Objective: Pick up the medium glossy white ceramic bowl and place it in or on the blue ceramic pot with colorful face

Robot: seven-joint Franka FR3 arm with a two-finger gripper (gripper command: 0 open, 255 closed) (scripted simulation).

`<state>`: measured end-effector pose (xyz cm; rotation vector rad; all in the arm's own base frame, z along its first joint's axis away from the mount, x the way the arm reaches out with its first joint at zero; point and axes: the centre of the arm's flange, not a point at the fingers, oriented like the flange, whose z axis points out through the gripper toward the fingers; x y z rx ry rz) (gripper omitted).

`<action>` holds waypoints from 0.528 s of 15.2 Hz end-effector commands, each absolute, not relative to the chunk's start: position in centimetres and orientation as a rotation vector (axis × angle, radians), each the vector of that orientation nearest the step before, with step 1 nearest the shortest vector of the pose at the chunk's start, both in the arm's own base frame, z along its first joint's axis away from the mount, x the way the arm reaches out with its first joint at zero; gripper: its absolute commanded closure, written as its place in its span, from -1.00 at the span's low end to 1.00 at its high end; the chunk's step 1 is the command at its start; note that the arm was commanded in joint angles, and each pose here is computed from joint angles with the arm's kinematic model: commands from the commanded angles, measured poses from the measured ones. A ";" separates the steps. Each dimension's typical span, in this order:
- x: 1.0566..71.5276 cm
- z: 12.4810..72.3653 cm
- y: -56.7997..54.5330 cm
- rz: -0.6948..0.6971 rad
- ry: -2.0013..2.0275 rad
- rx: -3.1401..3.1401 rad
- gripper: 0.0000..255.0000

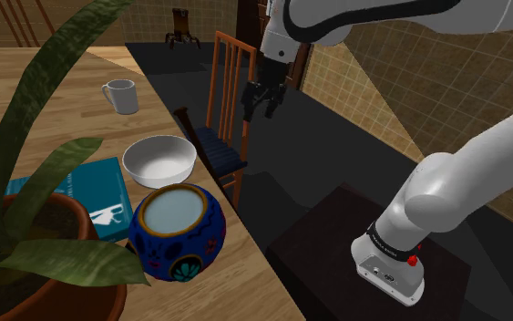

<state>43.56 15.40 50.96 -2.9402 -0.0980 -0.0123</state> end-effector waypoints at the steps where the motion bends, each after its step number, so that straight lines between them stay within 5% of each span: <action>1: 44.8 49.7 17.2 -0.020 -0.106 -2.930 -1.00; 8: 49.7 46.1 23.6 -0.044 -0.135 -2.897 -1.00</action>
